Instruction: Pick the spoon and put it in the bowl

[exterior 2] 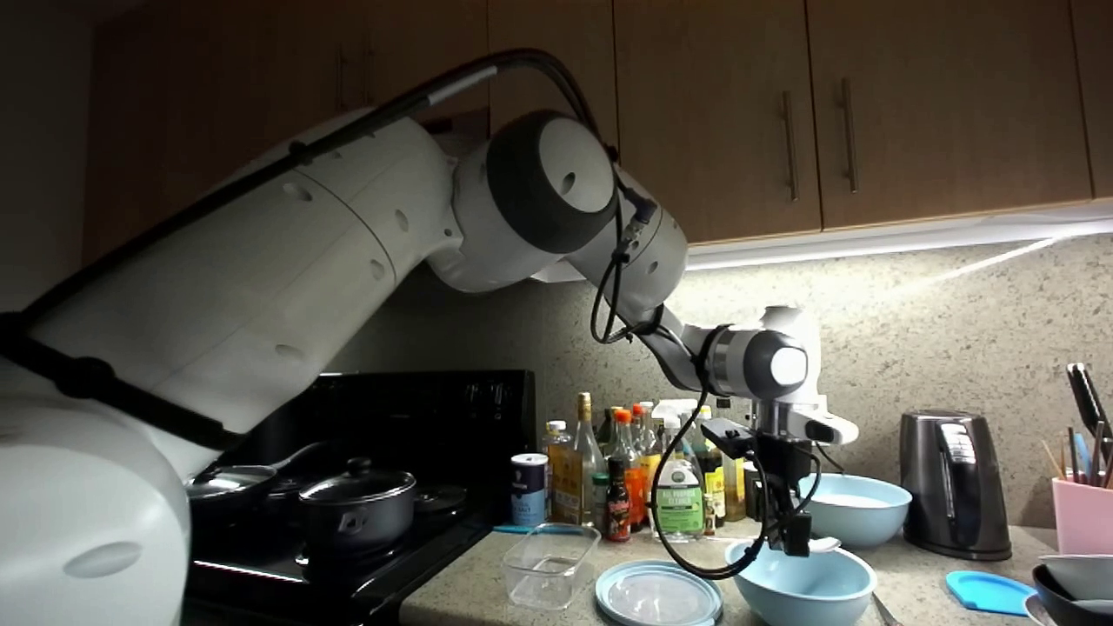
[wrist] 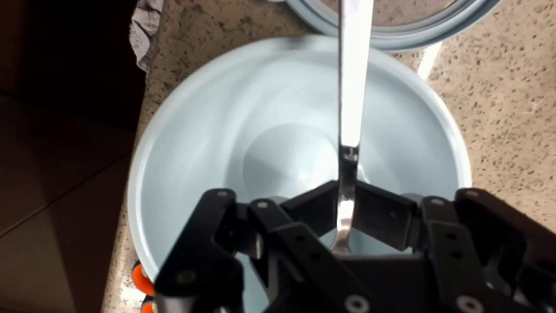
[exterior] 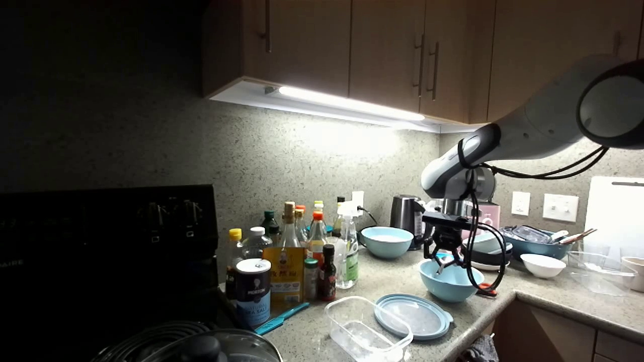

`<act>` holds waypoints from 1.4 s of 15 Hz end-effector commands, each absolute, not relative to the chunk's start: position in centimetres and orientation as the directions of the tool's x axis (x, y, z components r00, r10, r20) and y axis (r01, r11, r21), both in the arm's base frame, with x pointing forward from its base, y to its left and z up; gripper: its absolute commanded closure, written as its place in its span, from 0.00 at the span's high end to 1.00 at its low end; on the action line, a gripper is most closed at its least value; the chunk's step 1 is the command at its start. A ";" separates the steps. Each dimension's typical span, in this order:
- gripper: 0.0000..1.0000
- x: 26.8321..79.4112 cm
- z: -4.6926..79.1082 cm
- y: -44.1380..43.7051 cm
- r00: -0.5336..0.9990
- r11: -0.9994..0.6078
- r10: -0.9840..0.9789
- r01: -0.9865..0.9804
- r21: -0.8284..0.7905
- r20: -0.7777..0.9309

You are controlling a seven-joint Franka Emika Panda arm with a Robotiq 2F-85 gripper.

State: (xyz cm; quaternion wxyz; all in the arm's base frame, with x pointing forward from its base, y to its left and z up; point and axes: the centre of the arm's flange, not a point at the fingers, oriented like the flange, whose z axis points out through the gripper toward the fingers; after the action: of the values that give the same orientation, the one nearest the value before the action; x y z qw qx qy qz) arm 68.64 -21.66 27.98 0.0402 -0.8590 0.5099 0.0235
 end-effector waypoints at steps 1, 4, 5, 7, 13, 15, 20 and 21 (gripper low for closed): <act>0.00 70.7 26.7 -22.3 0.368 -0.374 -0.917 -0.927 0.012 -0.155; 0.00 71.0 25.4 -20.4 0.329 -0.345 -0.929 -0.935 0.076 -0.171; 0.00 71.2 25.0 -19.9 0.318 -0.337 -0.932 -0.937 0.091 -0.175; 0.00 71.6 24.5 -19.0 0.301 -0.322 -0.938 -0.940 0.109 -0.170; 0.51 72.7 25.0 -18.8 0.261 -0.276 -0.954 -0.956 0.097 -0.148; 0.63 72.8 25.5 -19.1 0.252 -0.266 -0.957 -0.960 0.088 -0.143; 0.95 72.1 27.7 -19.1 0.251 -0.258 -0.962 -0.964 0.058 -0.109; 0.99 71.6 28.4 -19.1 0.255 -0.260 -0.962 -0.965 0.045 -0.096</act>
State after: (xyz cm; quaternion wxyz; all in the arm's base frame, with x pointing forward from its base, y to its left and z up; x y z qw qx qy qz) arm 72.72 -19.28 26.25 0.0150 -0.7984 0.5984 0.0655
